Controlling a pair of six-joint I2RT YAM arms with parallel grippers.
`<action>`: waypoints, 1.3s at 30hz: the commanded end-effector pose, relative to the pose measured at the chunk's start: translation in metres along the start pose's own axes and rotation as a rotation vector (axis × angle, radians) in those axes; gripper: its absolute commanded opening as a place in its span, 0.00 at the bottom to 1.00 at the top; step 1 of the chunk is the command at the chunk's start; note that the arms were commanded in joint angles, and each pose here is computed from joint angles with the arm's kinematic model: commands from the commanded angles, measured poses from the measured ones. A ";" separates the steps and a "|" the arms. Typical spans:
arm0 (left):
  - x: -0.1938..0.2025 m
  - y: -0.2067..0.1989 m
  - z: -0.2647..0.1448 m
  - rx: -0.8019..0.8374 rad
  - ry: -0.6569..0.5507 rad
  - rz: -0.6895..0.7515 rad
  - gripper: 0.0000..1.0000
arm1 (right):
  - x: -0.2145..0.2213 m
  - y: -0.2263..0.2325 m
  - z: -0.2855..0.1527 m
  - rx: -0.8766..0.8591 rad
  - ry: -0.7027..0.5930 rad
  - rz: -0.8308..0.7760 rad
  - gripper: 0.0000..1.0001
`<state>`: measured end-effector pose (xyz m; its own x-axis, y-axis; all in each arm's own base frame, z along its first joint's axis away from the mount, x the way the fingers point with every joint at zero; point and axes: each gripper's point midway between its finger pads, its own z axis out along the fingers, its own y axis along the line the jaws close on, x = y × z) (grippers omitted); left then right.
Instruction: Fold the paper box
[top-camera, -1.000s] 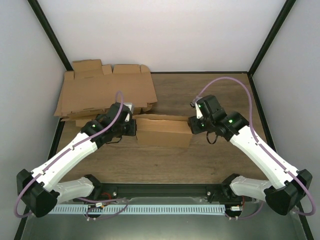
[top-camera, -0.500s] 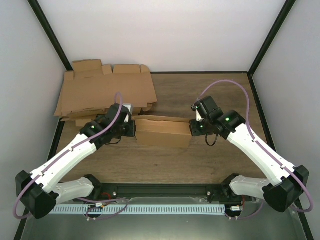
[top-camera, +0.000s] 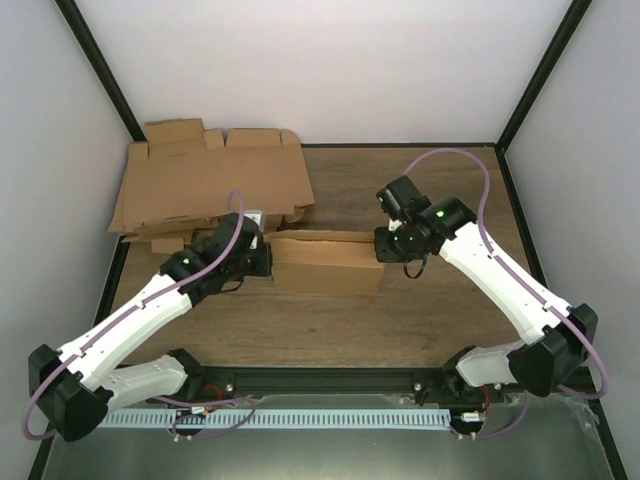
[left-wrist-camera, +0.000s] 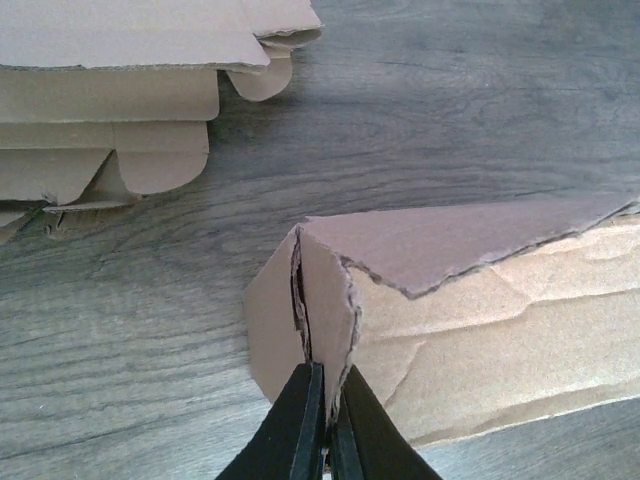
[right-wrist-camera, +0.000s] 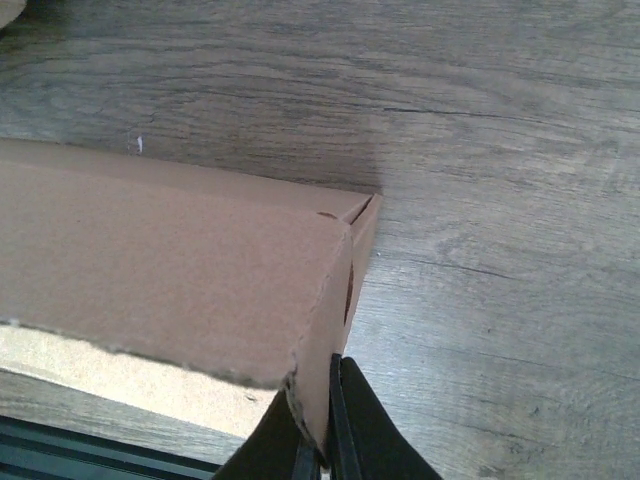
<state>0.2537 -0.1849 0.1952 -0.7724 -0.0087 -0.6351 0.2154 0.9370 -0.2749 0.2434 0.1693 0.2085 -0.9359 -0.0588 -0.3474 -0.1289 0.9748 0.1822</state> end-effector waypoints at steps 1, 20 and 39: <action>0.004 -0.009 0.001 0.033 -0.001 -0.012 0.04 | 0.012 0.003 0.002 0.009 0.090 0.053 0.01; 0.004 -0.016 0.000 -0.027 -0.017 0.046 0.04 | -0.007 0.044 -0.025 -0.168 0.104 0.056 0.03; 0.006 -0.021 0.002 -0.090 -0.026 0.095 0.04 | -0.006 0.038 -0.025 -0.206 0.135 0.082 0.02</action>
<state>0.2505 -0.1855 0.1940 -0.7219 0.0710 -0.6883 0.1857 0.9781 -0.0938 0.2365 0.1804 0.2235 -0.9862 0.0030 -0.1656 -0.0453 0.9568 0.2871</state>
